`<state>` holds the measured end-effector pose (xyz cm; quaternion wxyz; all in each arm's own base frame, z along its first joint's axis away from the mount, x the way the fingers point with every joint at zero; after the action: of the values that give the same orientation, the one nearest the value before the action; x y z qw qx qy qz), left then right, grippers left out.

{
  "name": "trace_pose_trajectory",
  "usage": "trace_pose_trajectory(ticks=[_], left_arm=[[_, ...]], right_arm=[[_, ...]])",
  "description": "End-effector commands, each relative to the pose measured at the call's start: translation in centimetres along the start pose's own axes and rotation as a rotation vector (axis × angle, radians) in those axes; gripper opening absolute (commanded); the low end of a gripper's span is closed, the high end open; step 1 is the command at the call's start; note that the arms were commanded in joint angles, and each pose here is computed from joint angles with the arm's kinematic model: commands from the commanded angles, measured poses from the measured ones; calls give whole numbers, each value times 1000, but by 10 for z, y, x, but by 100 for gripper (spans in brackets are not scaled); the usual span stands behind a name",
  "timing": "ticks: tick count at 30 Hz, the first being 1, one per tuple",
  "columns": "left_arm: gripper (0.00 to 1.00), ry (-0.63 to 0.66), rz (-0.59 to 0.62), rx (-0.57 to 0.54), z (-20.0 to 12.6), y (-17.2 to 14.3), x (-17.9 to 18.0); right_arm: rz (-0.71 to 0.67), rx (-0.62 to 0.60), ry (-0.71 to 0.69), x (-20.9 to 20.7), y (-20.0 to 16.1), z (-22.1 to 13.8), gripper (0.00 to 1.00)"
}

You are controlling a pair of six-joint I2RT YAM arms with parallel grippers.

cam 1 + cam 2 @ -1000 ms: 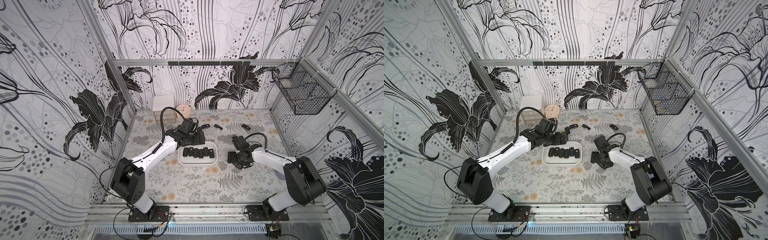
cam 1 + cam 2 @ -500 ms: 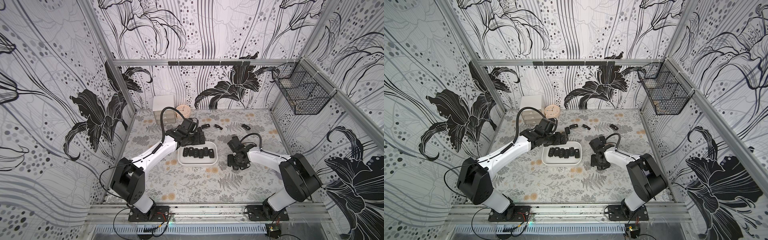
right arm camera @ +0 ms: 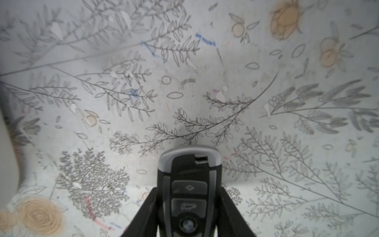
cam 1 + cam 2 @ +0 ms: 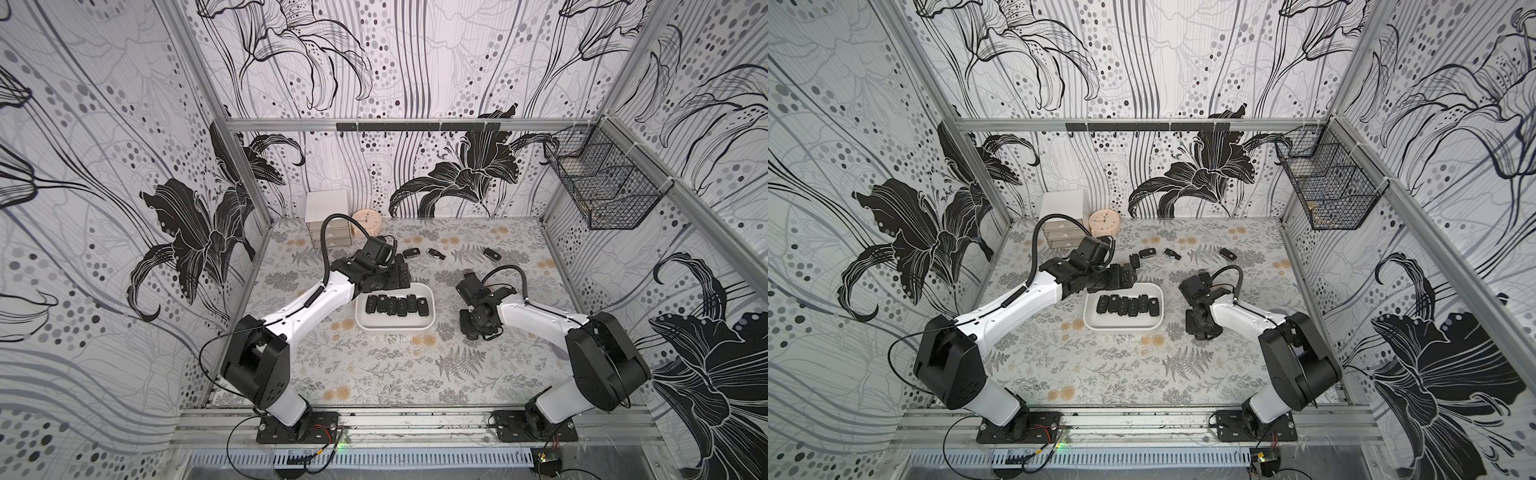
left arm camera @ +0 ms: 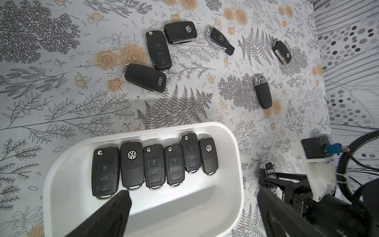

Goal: Place the car key into the storage box
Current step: Pick up the car key from the center of the board, then place the car key in the storage box.

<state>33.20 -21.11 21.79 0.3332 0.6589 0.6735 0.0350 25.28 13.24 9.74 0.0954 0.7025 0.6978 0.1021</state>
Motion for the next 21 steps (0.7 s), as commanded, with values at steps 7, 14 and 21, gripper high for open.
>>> trace_pose_trajectory(ticks=[7,14,21], left_arm=[[99,72,-42,-162,-36,18,8],[99,113,-153,-255,-64,25,40],[99,137,-192,-289,-82,23,58]], right_arm=[[-198,-202,67,37,37,-64,37],[-381,-283,146,82,56,-88,37],[-587,-305,188,128,62,-88,37]])
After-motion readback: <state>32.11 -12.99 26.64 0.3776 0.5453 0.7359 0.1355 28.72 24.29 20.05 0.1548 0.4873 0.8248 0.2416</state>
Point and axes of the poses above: each gripper's point midway between its finger pads, its own z axis out along the fingers, its own x axis along the line the jaws close on, y = z × x, the point moved 6 cm from there along -z, back along the fingers
